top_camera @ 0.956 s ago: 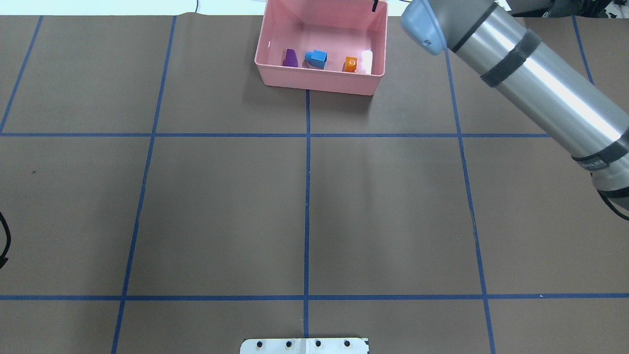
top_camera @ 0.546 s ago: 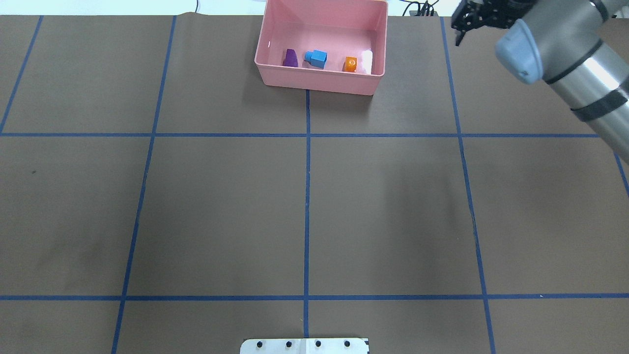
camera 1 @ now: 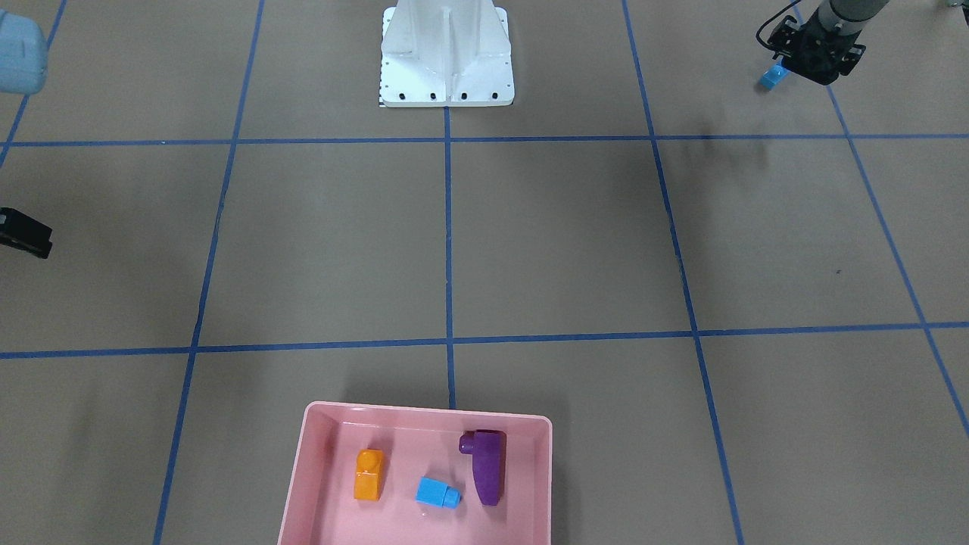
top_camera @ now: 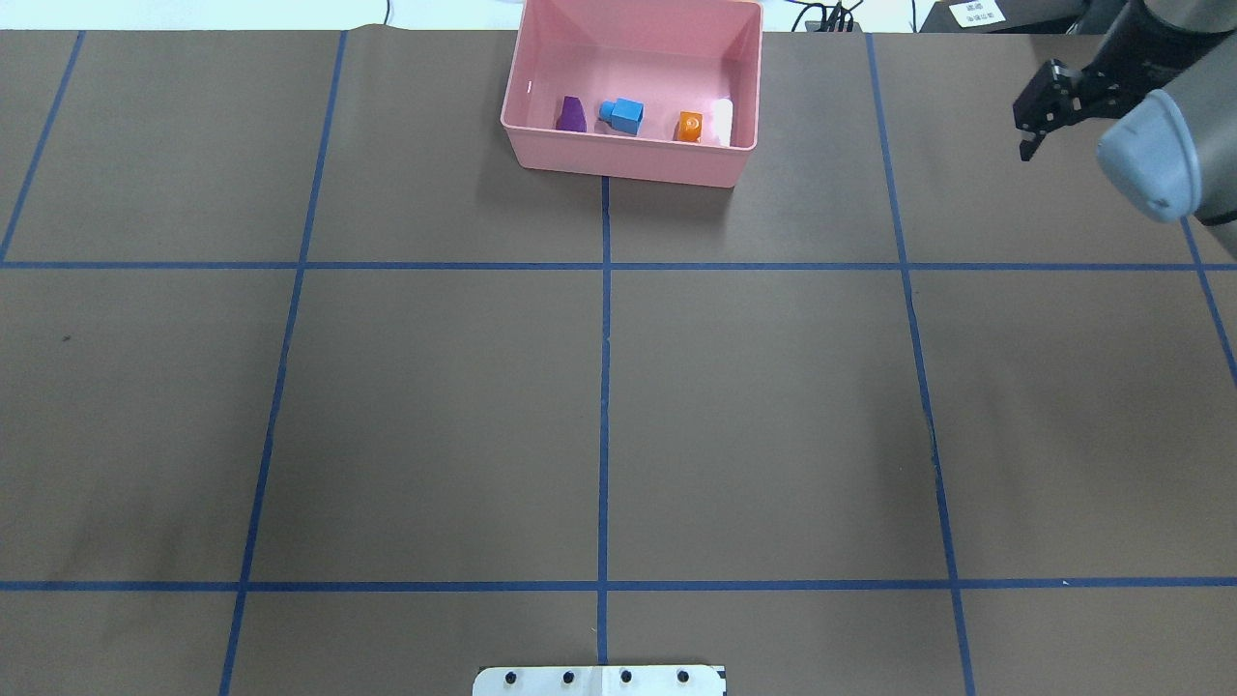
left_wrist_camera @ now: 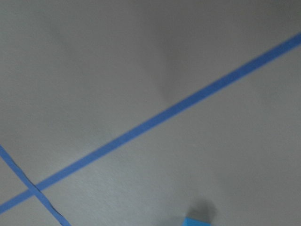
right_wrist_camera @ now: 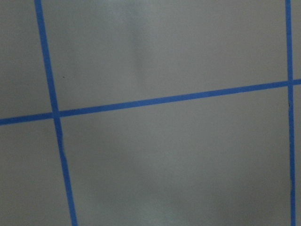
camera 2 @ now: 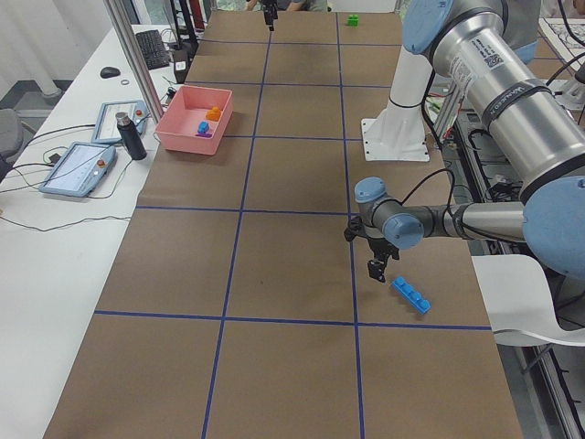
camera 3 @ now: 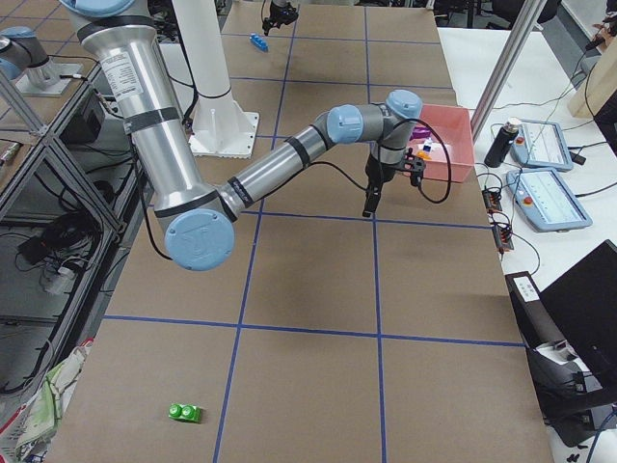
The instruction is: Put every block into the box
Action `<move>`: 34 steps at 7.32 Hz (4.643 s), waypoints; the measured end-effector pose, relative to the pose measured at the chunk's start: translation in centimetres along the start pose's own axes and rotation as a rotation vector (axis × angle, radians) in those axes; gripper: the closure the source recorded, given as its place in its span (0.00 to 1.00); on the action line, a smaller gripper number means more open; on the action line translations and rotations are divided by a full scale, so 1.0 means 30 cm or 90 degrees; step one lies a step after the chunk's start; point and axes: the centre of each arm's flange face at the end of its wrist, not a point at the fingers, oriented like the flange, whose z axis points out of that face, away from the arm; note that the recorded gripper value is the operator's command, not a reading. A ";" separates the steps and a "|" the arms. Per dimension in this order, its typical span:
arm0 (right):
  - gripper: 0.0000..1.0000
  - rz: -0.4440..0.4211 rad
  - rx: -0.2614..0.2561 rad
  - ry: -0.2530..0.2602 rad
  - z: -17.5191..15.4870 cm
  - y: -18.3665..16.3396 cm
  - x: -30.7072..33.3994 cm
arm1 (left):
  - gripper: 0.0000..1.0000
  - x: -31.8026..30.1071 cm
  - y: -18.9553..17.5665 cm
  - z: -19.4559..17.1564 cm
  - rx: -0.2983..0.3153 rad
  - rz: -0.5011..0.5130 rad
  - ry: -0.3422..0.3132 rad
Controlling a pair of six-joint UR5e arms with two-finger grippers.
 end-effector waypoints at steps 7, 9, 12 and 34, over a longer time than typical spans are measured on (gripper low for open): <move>0.00 -0.090 -0.090 0.091 0.252 0.348 0.471 | 0.00 0.073 -0.008 0.199 -0.080 0.024 -0.003; 0.00 -0.112 -0.113 0.097 0.285 0.395 0.540 | 0.10 0.075 -0.034 0.246 -0.083 0.022 -0.004; 0.00 -0.153 -0.116 0.090 0.271 0.421 0.617 | 0.39 0.082 -0.040 0.254 -0.074 0.012 0.004; 0.00 -0.168 -0.094 0.092 0.235 0.409 0.632 | 1.00 0.429 -0.735 -0.608 0.260 -0.173 0.373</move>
